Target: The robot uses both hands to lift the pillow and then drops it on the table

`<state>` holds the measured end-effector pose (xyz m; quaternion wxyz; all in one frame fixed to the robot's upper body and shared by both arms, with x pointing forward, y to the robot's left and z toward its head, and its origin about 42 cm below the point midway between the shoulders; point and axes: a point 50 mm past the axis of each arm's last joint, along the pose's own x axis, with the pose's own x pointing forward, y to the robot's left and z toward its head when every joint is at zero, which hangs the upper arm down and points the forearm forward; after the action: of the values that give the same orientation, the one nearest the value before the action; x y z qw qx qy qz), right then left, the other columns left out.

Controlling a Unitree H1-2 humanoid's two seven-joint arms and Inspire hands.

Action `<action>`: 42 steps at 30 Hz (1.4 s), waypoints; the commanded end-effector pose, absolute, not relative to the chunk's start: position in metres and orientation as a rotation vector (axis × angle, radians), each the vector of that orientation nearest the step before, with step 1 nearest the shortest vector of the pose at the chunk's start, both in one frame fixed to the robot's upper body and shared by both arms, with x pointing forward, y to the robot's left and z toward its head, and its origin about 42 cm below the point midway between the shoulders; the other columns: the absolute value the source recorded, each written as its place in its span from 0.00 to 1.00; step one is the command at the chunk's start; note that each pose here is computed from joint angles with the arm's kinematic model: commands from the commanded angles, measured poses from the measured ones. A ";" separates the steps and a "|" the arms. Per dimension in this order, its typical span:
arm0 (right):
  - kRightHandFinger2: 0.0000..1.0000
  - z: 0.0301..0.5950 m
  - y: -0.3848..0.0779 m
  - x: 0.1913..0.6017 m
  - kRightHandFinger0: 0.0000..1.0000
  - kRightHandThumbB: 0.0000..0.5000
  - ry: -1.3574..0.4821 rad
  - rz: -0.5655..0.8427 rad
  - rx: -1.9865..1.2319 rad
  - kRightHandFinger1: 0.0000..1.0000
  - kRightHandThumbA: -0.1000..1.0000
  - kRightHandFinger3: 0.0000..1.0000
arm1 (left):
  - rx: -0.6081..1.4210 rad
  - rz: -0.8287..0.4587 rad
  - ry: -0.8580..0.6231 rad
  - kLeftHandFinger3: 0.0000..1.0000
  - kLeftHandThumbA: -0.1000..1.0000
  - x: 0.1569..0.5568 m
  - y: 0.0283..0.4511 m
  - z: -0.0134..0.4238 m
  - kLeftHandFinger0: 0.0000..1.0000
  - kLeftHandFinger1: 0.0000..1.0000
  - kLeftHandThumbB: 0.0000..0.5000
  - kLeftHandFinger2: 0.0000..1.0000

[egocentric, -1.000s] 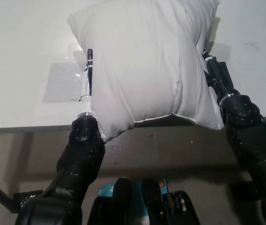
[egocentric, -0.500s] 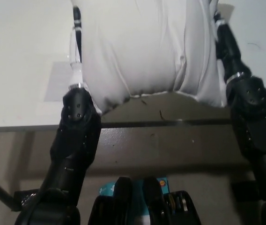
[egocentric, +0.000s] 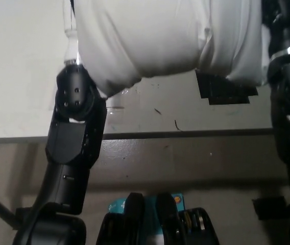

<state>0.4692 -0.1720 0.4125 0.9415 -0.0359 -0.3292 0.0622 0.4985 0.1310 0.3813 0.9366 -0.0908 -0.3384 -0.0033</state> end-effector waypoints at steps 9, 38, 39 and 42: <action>1.00 0.421 -0.109 0.475 1.00 0.90 -0.685 0.291 -0.125 1.00 1.00 1.00 | -0.104 -0.117 -0.687 1.00 1.00 0.498 0.078 0.393 1.00 1.00 0.47 1.00; 1.00 0.211 -0.161 0.479 1.00 0.93 -0.178 0.219 -0.098 1.00 1.00 1.00 | 0.124 0.015 -0.274 1.00 1.00 0.498 0.186 0.189 1.00 1.00 0.33 1.00; 1.00 0.209 -0.167 0.480 1.00 0.93 -0.170 0.216 -0.112 1.00 1.00 1.00 | 0.140 0.014 -0.265 1.00 1.00 0.497 0.189 0.186 1.00 1.00 0.37 1.00; 1.00 0.205 -0.184 0.482 1.00 0.87 -0.162 0.208 -0.193 1.00 1.00 1.00 | 0.135 0.030 -0.245 1.00 1.00 0.494 0.199 0.177 1.00 1.00 0.27 1.00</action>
<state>0.4777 -0.1818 0.1916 0.9947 -0.0682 -0.0391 0.0661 0.4889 0.2060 0.1623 0.9947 0.0454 -0.0793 0.0471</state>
